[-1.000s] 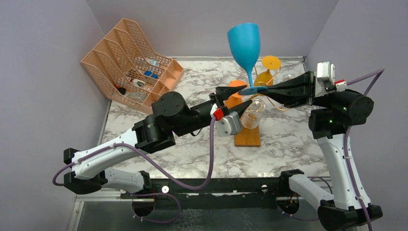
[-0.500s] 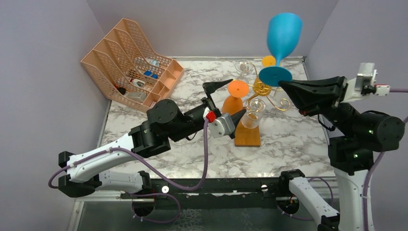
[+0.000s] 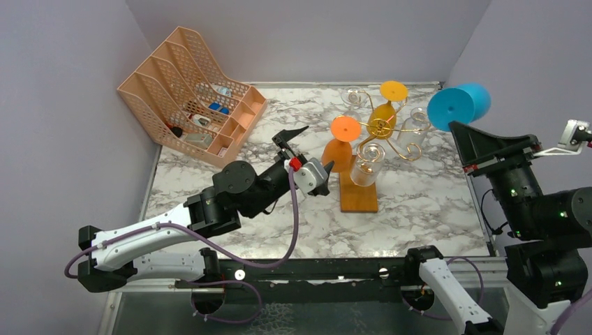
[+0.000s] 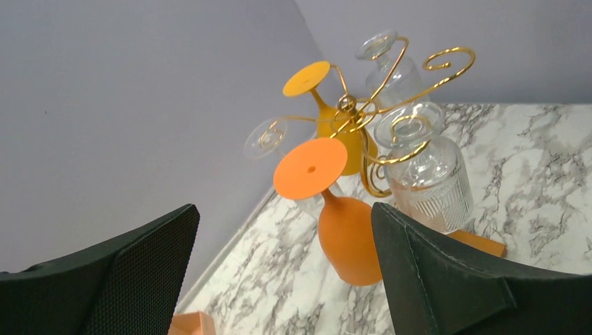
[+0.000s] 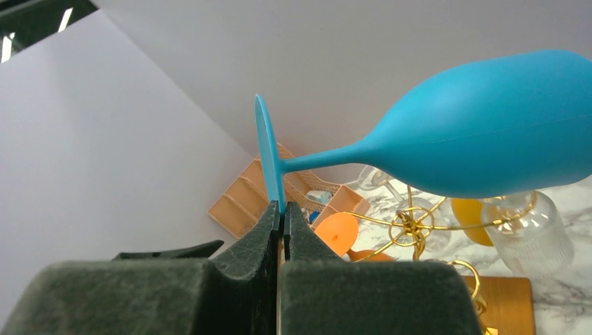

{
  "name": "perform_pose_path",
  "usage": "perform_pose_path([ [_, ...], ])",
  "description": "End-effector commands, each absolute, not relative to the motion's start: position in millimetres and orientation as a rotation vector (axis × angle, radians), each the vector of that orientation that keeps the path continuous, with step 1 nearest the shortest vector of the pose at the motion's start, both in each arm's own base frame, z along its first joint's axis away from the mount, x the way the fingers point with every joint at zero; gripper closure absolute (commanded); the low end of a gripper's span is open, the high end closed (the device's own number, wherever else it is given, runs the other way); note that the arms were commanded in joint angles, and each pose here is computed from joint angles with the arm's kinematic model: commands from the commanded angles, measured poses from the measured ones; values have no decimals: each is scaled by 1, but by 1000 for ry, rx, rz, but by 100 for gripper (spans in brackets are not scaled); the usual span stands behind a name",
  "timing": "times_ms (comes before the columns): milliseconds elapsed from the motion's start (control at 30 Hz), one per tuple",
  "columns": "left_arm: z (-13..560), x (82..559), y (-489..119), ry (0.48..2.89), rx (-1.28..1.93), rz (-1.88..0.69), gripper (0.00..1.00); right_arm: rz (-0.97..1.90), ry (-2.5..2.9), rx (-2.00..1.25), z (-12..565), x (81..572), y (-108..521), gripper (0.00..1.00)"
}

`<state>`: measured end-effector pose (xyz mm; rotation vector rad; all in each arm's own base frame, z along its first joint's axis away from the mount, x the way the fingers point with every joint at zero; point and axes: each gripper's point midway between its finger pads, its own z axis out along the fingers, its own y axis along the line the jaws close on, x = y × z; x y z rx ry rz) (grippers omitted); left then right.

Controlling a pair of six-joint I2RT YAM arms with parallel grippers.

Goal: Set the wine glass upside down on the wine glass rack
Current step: Turn the wine glass upside down at the wine rack.

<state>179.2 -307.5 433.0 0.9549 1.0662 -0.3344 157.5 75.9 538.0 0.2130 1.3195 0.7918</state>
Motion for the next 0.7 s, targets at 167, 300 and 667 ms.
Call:
perform_pose_path([
  [167, 402, 184, -278, 1226, 809, -367, 1, 768, 1388, 748, 485, 141, 28, 99],
  [300, 391, 183, -277, 1253, 806, -384, 1, 723, 1417, 950, 465, 139, 12, 99],
  [667, 369, 183, -272, 1296, 815, -371, 1, 768, 1440, 1213, 416, 153, 11, 99],
])
